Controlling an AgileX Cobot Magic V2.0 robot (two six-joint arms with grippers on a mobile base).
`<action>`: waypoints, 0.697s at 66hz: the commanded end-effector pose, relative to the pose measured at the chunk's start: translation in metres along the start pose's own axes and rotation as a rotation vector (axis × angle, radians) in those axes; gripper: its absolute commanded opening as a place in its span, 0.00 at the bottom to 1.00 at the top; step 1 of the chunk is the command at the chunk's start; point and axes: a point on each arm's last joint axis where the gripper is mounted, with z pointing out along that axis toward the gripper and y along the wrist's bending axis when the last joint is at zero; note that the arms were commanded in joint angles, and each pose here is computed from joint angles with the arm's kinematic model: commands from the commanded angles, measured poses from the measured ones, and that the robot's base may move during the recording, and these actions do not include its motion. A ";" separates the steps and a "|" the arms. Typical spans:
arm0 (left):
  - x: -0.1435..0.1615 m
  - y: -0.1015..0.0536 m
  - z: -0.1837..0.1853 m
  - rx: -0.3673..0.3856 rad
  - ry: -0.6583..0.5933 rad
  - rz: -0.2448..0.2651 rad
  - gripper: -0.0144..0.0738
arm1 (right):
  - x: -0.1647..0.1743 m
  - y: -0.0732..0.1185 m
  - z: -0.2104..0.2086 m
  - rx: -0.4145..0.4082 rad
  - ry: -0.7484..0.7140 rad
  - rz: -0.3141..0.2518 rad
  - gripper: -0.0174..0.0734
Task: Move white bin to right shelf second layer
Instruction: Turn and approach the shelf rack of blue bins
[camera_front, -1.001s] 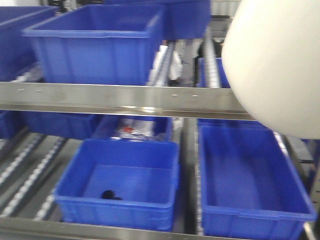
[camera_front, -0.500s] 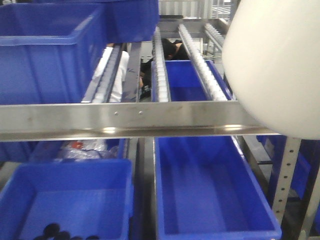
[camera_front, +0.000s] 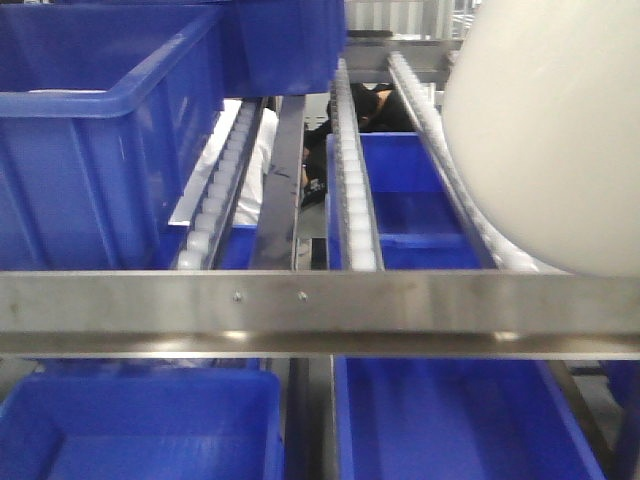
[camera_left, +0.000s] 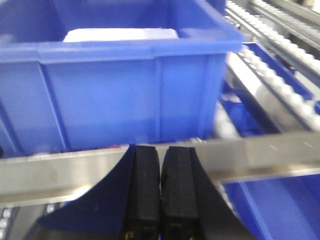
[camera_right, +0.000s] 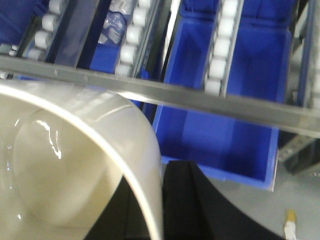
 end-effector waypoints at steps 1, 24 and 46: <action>0.001 0.000 0.001 0.003 -0.072 -0.004 0.26 | -0.015 0.003 -0.007 -0.020 -0.111 0.001 0.25; 0.001 0.000 0.001 0.003 -0.072 -0.004 0.26 | -0.015 0.003 -0.007 -0.020 -0.110 0.001 0.25; 0.001 0.000 0.001 0.003 -0.072 -0.004 0.26 | -0.015 0.003 -0.007 -0.020 -0.110 0.001 0.25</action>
